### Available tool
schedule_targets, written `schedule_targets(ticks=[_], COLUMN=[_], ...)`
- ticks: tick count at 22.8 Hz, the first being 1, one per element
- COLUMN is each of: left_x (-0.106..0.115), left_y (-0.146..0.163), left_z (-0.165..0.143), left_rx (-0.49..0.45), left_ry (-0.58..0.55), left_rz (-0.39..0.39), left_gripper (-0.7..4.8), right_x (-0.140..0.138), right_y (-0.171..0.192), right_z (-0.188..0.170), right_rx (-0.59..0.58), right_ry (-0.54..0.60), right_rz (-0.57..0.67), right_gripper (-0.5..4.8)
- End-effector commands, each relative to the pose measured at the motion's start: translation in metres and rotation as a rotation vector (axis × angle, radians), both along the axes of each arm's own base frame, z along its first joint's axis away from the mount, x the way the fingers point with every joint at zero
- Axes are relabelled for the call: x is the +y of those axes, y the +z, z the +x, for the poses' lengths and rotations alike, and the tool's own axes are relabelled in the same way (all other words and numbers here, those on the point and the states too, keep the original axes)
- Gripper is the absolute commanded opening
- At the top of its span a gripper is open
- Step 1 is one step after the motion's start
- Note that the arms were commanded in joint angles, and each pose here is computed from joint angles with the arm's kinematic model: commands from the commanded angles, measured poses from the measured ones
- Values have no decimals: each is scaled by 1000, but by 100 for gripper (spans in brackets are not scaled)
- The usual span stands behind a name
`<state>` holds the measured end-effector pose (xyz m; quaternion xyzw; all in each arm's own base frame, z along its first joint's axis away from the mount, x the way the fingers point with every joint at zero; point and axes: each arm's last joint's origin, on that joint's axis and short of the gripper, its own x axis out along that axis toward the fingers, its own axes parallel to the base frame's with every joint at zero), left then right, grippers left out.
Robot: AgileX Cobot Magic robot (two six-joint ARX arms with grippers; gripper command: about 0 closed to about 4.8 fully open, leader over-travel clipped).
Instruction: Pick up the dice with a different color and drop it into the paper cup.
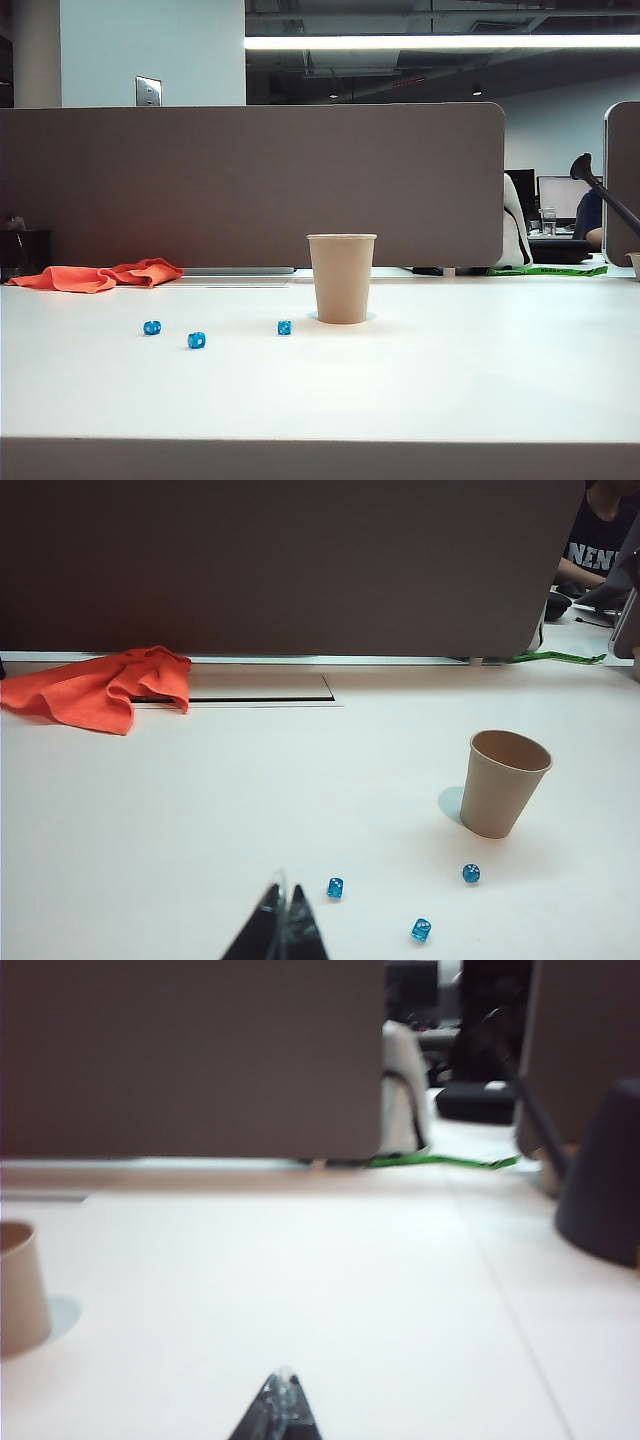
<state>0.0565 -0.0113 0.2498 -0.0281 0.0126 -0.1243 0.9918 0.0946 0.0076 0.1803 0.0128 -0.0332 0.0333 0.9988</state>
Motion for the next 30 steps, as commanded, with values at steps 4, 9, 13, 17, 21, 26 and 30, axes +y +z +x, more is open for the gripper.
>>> schedule_targets(ticks=[4,9,13,17,21,26,30], left_x=[-1,-3,-6,-8,-8,-6,-4], left_y=[0,-21,-37,-51,-66,-78,-78], left_z=[4,18,27,32,36,39,40], left_rx=[-55,-97,-166,-177,-161,-114,-117], left_ry=[-3,-4,-82,-94,-92,6,75], left_rz=[18,13,8,66,116,121,144], left_gripper=[-6,-6,-6,-6,-6,-6,-6], right_x=[0,0,1,1,1,1,1], right_y=[-11,-9,-9,-9,-9,-9,-9], right_z=[2,2,2,2,2,2,2], right_rx=[17,0,2,2,1,3,3], right_ry=[23,38,55,55,54,54,53], right_rz=[-9,-15,-17,-17,-16,-17,-17], right_gripper=[-5,-5,-5,-5,-5,-5,-5])
